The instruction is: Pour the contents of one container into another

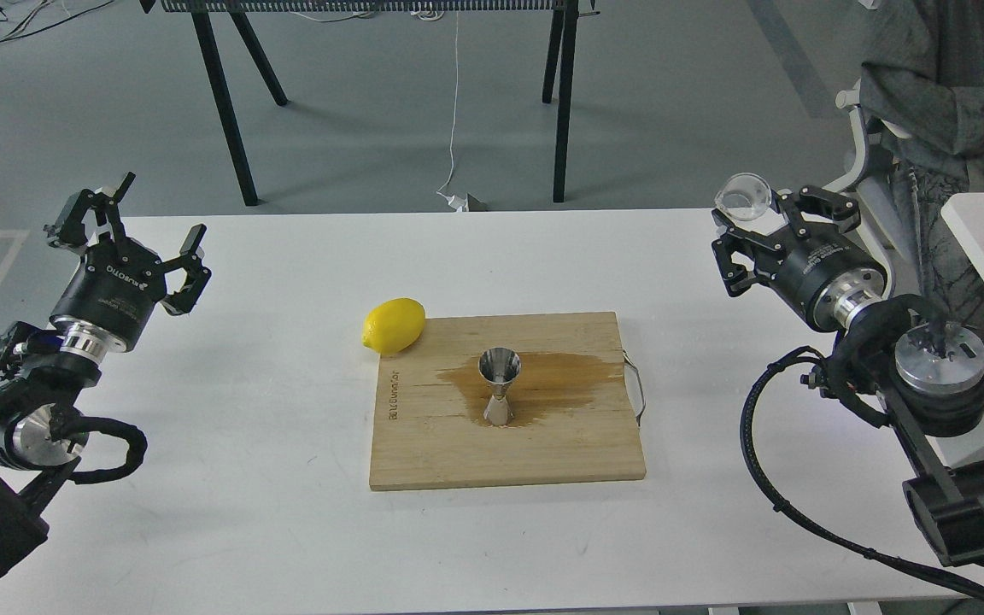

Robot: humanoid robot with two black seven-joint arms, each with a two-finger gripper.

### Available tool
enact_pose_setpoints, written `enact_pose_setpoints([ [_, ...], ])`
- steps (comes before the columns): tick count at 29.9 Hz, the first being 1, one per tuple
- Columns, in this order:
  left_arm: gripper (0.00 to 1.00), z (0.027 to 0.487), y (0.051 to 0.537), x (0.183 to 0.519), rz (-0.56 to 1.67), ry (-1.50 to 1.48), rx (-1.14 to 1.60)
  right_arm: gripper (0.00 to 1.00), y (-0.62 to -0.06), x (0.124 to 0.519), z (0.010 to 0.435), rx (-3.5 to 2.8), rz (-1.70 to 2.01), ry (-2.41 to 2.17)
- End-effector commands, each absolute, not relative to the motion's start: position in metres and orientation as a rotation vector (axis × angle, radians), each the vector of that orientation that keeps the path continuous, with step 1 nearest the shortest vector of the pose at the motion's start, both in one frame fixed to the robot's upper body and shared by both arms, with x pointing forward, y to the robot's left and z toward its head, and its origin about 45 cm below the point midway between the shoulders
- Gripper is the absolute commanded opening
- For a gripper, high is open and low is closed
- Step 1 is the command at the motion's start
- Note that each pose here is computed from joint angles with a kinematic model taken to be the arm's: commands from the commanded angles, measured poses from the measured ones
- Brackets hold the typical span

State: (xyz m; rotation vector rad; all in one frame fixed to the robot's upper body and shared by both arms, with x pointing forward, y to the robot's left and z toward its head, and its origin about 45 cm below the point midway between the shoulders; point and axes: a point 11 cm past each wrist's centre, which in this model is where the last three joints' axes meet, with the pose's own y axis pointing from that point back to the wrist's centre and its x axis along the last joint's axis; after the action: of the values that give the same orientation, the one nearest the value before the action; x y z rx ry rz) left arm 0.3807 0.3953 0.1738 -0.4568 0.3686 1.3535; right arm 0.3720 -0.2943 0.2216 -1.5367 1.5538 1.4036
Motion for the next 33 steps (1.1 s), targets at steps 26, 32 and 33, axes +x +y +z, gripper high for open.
enact_pose_setpoints([
  [26,0.93,0.167,0.398,0.375,1.364,0.380,-0.446,0.33,-0.366,0.310,0.066,-0.836,1.695,1.638],
  [32,0.93,0.168,0.398,0.375,1.363,0.380,-0.446,0.37,-0.357,0.312,0.064,-0.857,1.716,1.641],
  [33,0.93,0.168,0.397,0.376,1.362,0.379,-0.447,0.39,-0.355,0.311,0.064,-0.862,1.722,1.642],
])
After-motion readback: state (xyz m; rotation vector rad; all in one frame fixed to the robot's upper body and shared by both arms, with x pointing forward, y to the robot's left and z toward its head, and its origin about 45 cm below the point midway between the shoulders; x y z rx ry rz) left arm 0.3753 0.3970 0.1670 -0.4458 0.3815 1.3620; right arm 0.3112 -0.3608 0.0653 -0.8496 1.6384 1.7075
